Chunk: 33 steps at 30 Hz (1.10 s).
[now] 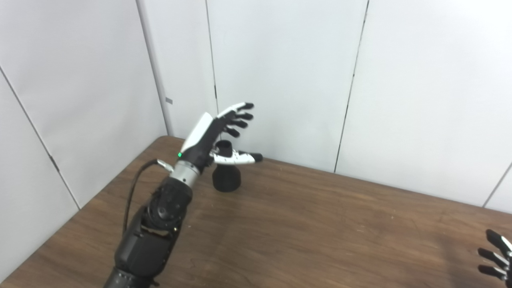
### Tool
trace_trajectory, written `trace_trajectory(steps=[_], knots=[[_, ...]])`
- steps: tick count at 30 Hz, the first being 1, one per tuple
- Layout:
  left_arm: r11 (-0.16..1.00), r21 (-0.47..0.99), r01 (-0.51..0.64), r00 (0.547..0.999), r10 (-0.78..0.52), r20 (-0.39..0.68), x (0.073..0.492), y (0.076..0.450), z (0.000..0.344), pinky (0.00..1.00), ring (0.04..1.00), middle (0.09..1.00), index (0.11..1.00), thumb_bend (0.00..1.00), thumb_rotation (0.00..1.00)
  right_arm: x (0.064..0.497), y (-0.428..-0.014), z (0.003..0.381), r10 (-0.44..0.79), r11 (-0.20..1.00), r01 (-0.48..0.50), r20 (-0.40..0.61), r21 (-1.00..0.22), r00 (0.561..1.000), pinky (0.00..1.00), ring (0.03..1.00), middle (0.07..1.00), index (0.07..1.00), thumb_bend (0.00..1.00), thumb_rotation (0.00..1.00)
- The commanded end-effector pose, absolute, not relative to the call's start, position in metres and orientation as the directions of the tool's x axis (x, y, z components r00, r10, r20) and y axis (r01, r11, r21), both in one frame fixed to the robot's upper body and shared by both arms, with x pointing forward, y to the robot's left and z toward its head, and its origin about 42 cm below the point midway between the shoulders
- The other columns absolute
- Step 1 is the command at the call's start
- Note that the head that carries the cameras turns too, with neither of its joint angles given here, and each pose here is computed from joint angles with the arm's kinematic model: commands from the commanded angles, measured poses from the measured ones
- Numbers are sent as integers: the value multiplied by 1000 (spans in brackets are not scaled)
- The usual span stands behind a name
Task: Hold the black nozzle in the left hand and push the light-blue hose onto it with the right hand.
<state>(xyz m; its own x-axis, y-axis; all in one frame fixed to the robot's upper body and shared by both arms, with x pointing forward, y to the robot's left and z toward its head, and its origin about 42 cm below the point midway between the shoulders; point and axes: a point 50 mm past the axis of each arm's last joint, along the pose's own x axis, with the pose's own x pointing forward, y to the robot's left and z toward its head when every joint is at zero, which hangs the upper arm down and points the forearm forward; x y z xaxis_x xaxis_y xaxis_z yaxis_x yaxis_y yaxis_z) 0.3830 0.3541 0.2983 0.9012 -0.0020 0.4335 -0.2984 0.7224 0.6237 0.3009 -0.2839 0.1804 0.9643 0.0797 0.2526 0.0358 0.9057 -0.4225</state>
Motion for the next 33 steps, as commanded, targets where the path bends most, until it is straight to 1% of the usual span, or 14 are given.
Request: trace_trajectory(steps=[1,3,4,5,6,7,9,11,13,15,23,26,29,33], knots=[[689,609,-394,852,26,522,388,364,329,643,767,799,803,779,191,307,-287,198,102,904,56,341,-424,935,710,839,933,916,614,0],[679,608,-412,853,52,520,389,365,332,657,779,804,804,775,173,307,-287,198,104,904,55,342,-424,934,707,836,933,916,613,0],[667,618,-416,861,70,504,389,364,332,666,783,805,805,778,174,307,-287,197,106,905,52,341,-423,934,705,834,933,916,613,0],[660,625,-417,867,82,492,389,364,332,713,815,816,816,792,176,307,-287,197,108,905,49,341,-422,934,698,828,933,917,612,0],[652,633,-418,873,97,477,389,364,332,737,831,821,822,799,178,307,-287,197,111,906,46,340,-422,934,694,826,934,917,612,0],[646,639,-419,879,111,464,389,365,332,810,885,855,843,815,188,308,-287,197,113,906,44,340,-421,934,687,823,934,918,611,0],[625,652,-430,886,151,439,388,368,331,922,959,924,891,844,206,308,-288,198,117,907,39,340,-420,933,680,821,934,918,611,0],[586,673,-451,886,200,419,388,372,331,984,992,977,942,891,226,308,-289,199,122,907,34,339,-419,933,676,821,933,919,610,0],[527,709,-469,883,252,397,389,375,330,997,999,988,955,956,277,308,-290,199,129,907,26,337,-420,933,675,821,931,918,610,0],[476,743,-470,881,298,367,391,378,328,1000,1000,991,958,988,310,308,-290,199,138,907,16,336,-420,932,672,819,929,917,610,0],[371,842,-391,892,380,246,397,391,310,1000,1000,997,970,1000,389,309,-291,199,158,905,-2,331,-425,930,654,811,928,915,612,0],[360,867,-346,897,399,192,399,395,303,1000,1000,991,971,1000,411,309,-291,199,161,904,-4,333,-426,929,652,810,927,917,611,0],[380,878,-292,901,416,119,403,397,293,1000,1000,985,975,1000,435,309,-292,200,162,901,0,337,-434,927,646,803,927,940,615,0],[403,880,-251,894,445,52,408,401,281,1000,1000,981,979,1000,449,309,-292,200,163,898,4,339,-441,927,640,795,925,955,619,0]])
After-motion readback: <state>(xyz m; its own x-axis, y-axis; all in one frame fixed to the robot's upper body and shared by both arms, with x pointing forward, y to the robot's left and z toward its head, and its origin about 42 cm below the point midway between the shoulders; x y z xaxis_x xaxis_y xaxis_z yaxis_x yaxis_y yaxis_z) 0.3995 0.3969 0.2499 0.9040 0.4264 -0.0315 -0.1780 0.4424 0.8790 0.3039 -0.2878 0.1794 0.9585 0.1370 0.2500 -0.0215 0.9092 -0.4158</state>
